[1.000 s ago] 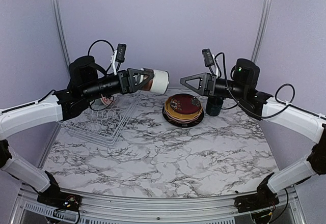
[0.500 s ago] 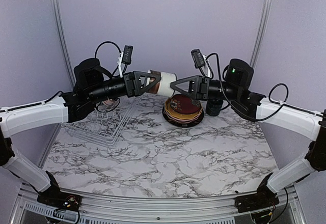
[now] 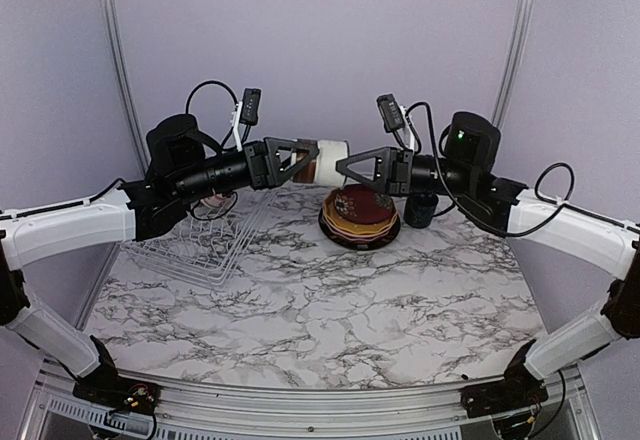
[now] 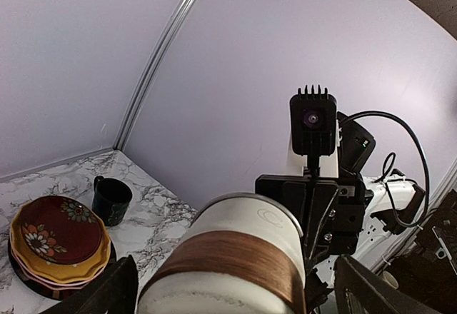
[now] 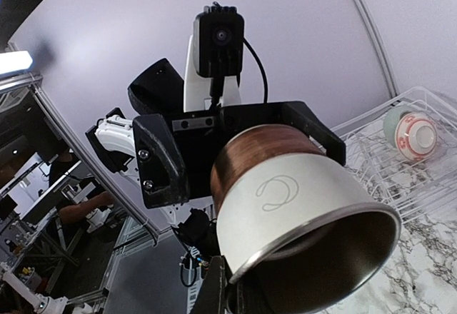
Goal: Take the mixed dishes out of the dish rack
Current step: Pass from the left arm to the right, then place the cup at the corner of the board.
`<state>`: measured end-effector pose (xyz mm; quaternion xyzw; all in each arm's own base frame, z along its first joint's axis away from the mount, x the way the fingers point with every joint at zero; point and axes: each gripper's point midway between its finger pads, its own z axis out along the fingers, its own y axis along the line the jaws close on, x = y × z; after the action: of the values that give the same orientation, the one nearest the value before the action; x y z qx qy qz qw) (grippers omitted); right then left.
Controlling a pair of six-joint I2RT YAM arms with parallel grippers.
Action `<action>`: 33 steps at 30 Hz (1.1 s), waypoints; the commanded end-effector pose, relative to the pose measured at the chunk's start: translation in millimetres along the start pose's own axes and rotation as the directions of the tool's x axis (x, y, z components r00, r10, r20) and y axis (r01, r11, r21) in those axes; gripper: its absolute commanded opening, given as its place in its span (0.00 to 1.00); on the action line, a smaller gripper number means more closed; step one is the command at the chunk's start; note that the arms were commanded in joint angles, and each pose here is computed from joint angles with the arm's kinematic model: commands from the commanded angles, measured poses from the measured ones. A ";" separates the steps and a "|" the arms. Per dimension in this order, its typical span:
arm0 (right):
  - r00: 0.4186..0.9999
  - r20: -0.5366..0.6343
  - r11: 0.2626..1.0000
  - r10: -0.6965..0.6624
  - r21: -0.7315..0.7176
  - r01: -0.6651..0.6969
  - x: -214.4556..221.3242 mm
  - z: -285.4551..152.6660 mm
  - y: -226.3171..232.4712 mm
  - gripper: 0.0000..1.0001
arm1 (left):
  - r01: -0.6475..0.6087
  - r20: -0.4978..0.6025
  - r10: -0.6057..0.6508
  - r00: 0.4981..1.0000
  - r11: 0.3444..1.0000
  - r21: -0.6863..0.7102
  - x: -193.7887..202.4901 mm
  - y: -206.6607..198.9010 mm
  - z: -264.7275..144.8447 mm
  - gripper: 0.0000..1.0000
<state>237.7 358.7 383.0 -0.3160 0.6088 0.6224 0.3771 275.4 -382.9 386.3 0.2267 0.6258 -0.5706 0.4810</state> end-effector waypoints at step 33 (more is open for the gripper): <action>0.957 -0.171 0.024 0.232 0.985 0.170 28.2 -305.2 -236.5 0.00 | -0.035 -0.053 0.022 0.998 0.965 -0.262 8.7 46.0 -3.9 0.99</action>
<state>388.8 76.1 200.7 -0.0458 0.9260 0.0503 0.3713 305.5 -370.5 355.6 0.1836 0.6988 -0.4825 0.4951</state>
